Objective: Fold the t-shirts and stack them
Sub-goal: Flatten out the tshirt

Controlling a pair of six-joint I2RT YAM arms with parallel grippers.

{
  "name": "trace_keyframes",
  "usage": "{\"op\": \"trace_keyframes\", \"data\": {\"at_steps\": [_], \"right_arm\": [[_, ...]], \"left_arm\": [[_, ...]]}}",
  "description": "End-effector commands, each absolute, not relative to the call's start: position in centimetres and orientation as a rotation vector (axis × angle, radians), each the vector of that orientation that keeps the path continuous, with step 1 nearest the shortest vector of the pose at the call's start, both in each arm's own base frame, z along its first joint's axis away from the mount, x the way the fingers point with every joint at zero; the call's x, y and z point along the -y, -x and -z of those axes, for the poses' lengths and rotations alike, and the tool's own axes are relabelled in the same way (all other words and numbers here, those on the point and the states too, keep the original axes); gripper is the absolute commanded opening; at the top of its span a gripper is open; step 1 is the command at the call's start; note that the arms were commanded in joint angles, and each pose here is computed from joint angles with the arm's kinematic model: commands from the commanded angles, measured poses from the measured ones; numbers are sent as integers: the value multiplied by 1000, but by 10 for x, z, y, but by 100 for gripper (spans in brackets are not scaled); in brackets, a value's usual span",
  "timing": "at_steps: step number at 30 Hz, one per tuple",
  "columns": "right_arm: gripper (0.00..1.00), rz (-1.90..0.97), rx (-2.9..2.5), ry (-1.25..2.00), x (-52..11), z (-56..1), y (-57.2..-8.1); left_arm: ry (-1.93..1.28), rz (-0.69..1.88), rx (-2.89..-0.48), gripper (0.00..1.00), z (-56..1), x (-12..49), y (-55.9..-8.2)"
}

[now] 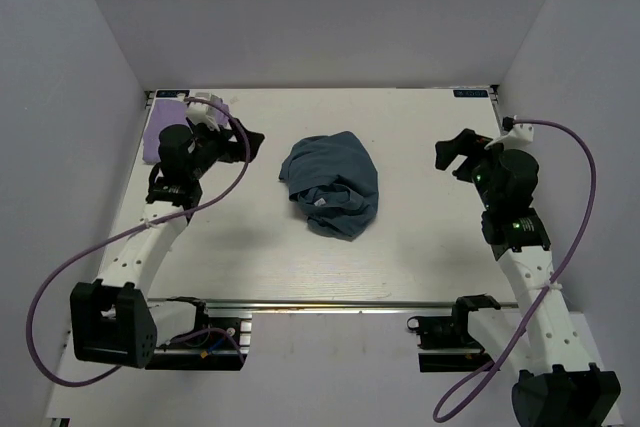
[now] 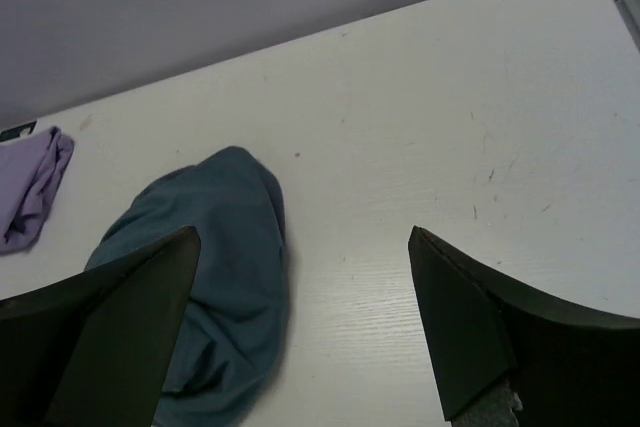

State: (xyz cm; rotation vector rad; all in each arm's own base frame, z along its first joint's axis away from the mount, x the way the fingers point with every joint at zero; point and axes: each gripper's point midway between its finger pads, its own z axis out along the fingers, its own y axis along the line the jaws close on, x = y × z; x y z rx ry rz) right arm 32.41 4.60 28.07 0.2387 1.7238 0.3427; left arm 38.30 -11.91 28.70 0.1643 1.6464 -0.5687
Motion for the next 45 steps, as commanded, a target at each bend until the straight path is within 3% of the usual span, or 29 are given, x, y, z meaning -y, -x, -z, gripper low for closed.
{"op": "trace_keyframes", "data": {"at_steps": [1, 4, 12, 14, 19, 20, 23, 25, 28, 31, 32, 33, 34, 35, 36, 45], "right_arm": [[90, -418, -1753, -140, -63, -278, -314], [90, -460, -1803, -112, -72, -263, -314], [90, -627, -1955, 33, -107, -220, -325], [90, -688, -1973, 85, -119, -218, -332], [90, -710, -2028, 120, -139, -211, -373], [90, -707, -2106, 123, -143, -183, -384], [90, -706, -2160, 193, -169, -169, -411], [90, -673, -2122, 242, -181, -190, -436], [90, -618, -2244, 268, -195, -145, -463], [90, -544, -2266, 286, -206, -128, -494], [90, -531, -2210, 291, -211, -150, -514], [90, -509, -2295, 314, -212, -114, -514], [90, -496, -2264, 326, -220, -124, -524], [90, -492, -2258, 343, -225, -122, -528], [90, -494, -2255, 364, -234, -113, -539], [87, -576, -2240, 394, -279, -84, -573]], "left_arm": [[-182, 699, -1785, 100, -254, 134, -365], [-276, 781, -1724, 100, -256, 149, -359], [-383, 1035, -1902, 100, -182, 189, -340], [-379, 1015, -1971, 94, -160, 192, -337], [-389, 949, -2097, 92, -125, 207, -336], [-398, 958, -2117, 92, -118, 211, -336], [-389, 906, -2185, 88, -99, 221, -344], [-381, 878, -2220, 84, -91, 224, -348], [-373, 813, -2264, 78, -76, 224, -352], [-369, 787, -2250, 63, -81, 225, -358], [-350, 749, -2252, 51, -79, 221, -362], [-339, 730, -2278, 46, -75, 219, -362], [-329, 710, -2270, 39, -80, 218, -368], [-338, 712, -2292, 29, -74, 221, -364], [-338, 712, -2292, 0, -74, 221, -364], [-321, 678, -2227, 0, -110, 211, -357]]}}
